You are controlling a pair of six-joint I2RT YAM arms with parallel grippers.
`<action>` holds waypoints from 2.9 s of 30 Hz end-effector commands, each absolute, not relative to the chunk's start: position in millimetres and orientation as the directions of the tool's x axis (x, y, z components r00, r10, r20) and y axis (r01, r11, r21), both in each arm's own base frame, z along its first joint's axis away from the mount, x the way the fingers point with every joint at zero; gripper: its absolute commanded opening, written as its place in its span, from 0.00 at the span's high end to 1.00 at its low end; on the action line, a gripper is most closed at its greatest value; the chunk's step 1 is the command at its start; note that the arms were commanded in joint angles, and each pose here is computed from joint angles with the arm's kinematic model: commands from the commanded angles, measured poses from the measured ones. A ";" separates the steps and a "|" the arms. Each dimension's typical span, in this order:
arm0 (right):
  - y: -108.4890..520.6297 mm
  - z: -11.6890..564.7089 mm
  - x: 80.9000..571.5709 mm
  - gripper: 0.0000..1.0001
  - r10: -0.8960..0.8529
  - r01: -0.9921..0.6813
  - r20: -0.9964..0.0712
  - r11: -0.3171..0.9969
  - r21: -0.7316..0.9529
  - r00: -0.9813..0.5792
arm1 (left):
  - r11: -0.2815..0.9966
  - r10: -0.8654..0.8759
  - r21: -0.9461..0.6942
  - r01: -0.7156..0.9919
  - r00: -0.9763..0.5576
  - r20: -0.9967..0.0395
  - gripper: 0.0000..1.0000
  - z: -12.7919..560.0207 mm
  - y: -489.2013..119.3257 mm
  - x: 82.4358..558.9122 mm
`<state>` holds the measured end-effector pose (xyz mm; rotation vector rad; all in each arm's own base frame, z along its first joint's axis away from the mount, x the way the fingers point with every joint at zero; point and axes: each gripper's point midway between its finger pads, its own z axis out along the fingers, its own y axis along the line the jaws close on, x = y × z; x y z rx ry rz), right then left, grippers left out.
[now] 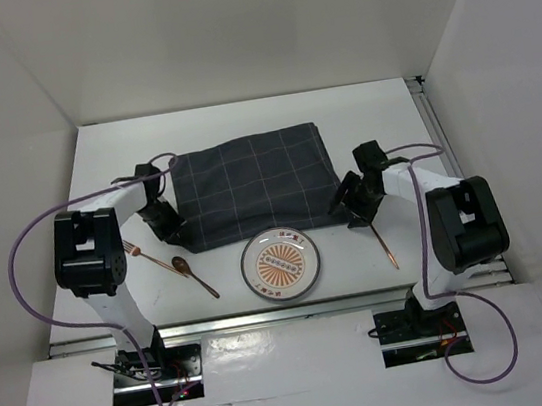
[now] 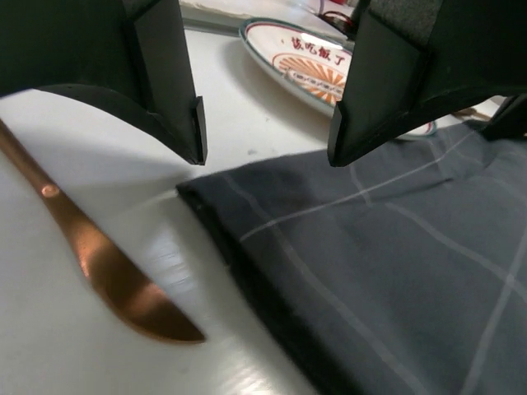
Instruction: Set the dinner table for one person
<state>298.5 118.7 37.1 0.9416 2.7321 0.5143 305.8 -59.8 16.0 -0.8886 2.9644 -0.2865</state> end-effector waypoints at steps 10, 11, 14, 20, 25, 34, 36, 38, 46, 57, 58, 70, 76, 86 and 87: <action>125.9 24.7 344.5 0.87 0.677 0.582 -0.107 0.694 0.424 -0.728 | 0.838 -0.511 -0.250 -0.486 -0.858 -0.045 1.00 44.5 -64.6 355.0; 123.3 29.1 354.7 1.00 0.682 0.583 -0.134 0.696 0.419 -0.719 | 0.843 -0.502 -0.256 -0.473 -0.863 -0.059 1.00 51.3 -64.4 364.4; 123.1 63.3 413.9 1.00 0.659 0.523 -0.246 0.729 0.442 -0.711 | 0.853 -0.486 -0.300 -0.428 -0.861 -0.153 1.00 89.3 -60.3 420.0; 130.7 212.3 528.9 1.00 0.656 0.298 -0.476 0.721 0.626 -0.586 | 0.804 -0.492 -0.546 -0.236 -0.779 -0.388 1.00 218.5 -52.5 528.4; 135.3 251.2 520.4 1.00 0.646 0.195 -0.524 0.713 0.673 -0.554 | 0.729 -0.537 -0.667 -0.153 -0.732 -0.419 1.00 256.5 -43.7 510.7; 127.3 104.5 380.4 1.00 0.604 0.358 -0.357 0.751 0.555 -0.713 | 0.779 -0.502 -0.511 -0.363 -0.849 -0.162 0.93 134.5 -43.9 384.0; 128.3 95.2 358.2 0.87 0.588 0.374 -0.339 0.767 0.521 -0.734 | 0.790 -0.509 -0.469 -0.396 -0.849 -0.141 0.70 118.4 -39.8 366.8; 128.0 94.1 346.3 0.48 0.563 0.357 -0.361 0.790 0.499 -0.743 | 0.798 -0.515 -0.429 -0.424 -0.849 -0.119 0.42 108.7 -35.0 360.4; 117.7 139.0 389.9 0.23 0.467 0.283 -0.503 0.872 0.400 -0.727 | 0.852 -0.487 -0.329 -0.406 -0.846 -0.217 0.54 119.2 -29.2 422.3; 133.6 72.5 456.4 1.00 0.462 0.344 -0.406 0.878 0.332 -0.788 | 0.867 -0.440 -0.292 -0.403 -0.895 -0.071 1.00 42.6 -73.4 443.2; 133.3 57.1 455.1 1.00 0.459 0.357 -0.380 0.881 0.311 -0.803 | 0.874 -0.432 -0.277 -0.398 -0.899 -0.069 1.00 38.1 -71.4 444.9; 117.4 -0.6 455.6 1.00 0.535 0.471 -0.273 0.841 0.267 -0.800 | 0.910 -0.365 -0.234 -0.343 -0.929 -0.055 1.00 -2.8 -99.1 475.5; 115.4 11.6 468.4 1.00 0.537 0.474 -0.300 0.841 0.260 -0.789 | 0.913 -0.367 -0.223 -0.341 -0.926 -0.088 1.00 13.7 -94.9 475.8; 136.8 158.1 467.6 0.46 0.493 0.278 -0.434 0.838 0.470 -0.754 | 0.935 -0.332 -0.219 -0.278 -0.904 -0.269 0.80 97.3 -83.2 497.3; 133.4 177.2 456.7 0.36 0.460 0.228 -0.479 0.855 0.466 -0.748 | 0.938 -0.324 -0.221 -0.268 -0.903 -0.282 0.76 103.1 -82.8 497.4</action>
